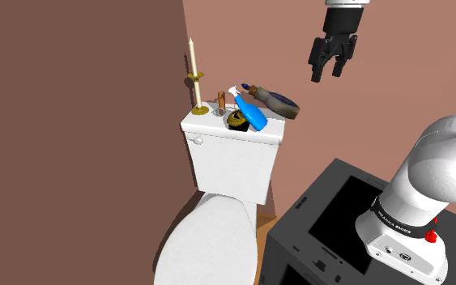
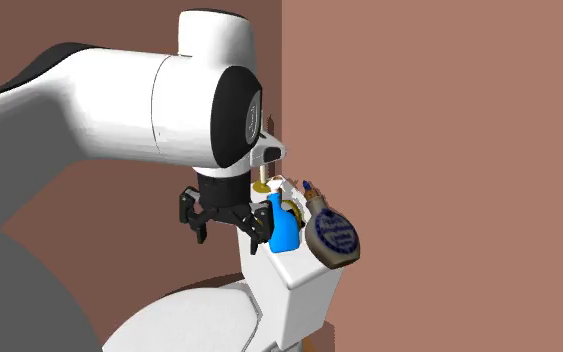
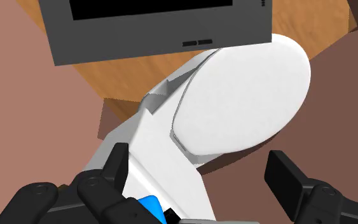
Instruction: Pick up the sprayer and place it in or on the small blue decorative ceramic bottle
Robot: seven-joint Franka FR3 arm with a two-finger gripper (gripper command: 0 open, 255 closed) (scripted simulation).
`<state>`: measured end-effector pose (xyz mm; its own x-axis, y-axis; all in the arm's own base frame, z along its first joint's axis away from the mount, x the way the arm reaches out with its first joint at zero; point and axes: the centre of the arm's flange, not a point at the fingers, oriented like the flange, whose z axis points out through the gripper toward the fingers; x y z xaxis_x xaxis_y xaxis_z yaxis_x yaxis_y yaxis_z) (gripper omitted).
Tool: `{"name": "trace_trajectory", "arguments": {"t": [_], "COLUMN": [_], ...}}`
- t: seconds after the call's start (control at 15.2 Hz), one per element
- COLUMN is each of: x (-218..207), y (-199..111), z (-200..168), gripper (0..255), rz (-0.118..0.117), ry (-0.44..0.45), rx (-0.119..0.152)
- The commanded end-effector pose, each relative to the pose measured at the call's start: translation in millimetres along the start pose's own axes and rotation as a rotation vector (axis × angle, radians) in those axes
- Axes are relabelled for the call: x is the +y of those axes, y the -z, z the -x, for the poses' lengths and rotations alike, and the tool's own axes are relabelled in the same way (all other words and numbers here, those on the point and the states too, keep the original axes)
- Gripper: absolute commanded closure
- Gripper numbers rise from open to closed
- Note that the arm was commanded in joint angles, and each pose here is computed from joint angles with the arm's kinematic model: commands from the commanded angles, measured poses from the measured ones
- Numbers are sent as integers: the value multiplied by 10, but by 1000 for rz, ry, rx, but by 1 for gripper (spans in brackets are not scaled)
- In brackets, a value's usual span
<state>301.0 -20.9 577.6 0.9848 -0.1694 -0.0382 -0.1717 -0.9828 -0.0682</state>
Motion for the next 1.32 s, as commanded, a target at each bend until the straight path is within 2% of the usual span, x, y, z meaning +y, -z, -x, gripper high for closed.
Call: {"name": "trace_trajectory", "arguments": {"t": [0.0, 1.25], "x": [0, -264], "y": [0, -1392], "z": [0, -1719], "gripper": [0, 0], "rz": [0, 231], "ry": [0, 203], "rx": [0, 251]}}
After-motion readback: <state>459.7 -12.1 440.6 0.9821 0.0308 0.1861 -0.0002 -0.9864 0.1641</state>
